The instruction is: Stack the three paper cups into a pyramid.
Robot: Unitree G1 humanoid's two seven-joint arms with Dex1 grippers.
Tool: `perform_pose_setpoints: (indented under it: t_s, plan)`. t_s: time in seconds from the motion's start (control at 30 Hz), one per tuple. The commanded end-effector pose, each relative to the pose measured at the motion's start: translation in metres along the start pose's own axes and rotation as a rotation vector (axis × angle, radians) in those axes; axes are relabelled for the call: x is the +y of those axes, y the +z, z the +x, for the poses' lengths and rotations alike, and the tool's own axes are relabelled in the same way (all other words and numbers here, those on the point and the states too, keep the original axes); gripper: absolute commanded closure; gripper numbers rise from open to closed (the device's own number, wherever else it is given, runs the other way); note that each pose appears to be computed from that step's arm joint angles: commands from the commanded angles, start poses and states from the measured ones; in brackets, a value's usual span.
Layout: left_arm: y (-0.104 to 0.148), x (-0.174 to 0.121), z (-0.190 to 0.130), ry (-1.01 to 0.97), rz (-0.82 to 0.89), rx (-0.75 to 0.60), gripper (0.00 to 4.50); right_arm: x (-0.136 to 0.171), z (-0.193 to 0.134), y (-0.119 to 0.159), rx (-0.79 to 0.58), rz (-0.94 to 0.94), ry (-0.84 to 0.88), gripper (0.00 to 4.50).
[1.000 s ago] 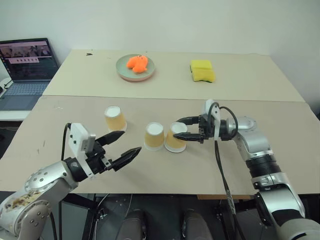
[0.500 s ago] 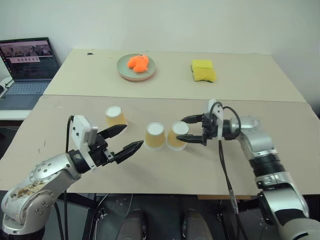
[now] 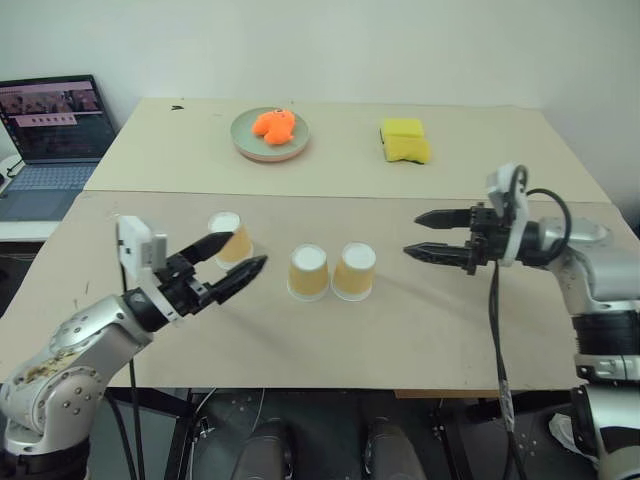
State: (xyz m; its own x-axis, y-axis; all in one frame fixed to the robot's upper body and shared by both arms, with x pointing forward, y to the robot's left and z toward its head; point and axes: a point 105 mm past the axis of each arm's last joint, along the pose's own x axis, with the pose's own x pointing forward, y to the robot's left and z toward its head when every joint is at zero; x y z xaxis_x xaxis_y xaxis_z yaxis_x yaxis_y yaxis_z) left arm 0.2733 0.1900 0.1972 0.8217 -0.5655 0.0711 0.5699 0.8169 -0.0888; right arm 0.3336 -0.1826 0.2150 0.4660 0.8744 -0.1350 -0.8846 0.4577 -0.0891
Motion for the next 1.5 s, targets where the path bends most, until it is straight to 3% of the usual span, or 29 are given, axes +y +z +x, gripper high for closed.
perform_pose_setpoints:
  t_s: [0.03, 0.27, 0.97, 1.5]
  plan:
    - [0.006, 0.022, 0.001, 0.149, 0.087, -0.030, 0.00, 0.006, -0.007, 0.025, -0.086, -0.054, -0.050, 0.03]
    - [0.003, 0.040, 0.012, 0.231, 0.131, -0.019, 0.00, 0.017, 0.002, 0.024, -0.116, -0.062, -0.072, 0.03]
    - [-0.029, 0.053, 0.058, 0.145, 0.129, 0.047, 0.00, 0.018, -0.009, 0.036, -0.171, -0.087, -0.164, 0.03]
    - [-0.024, 0.054, 0.077, 0.103, 0.171, 0.035, 0.00, 0.014, -0.014, 0.029, -0.172, -0.083, -0.214, 0.03]
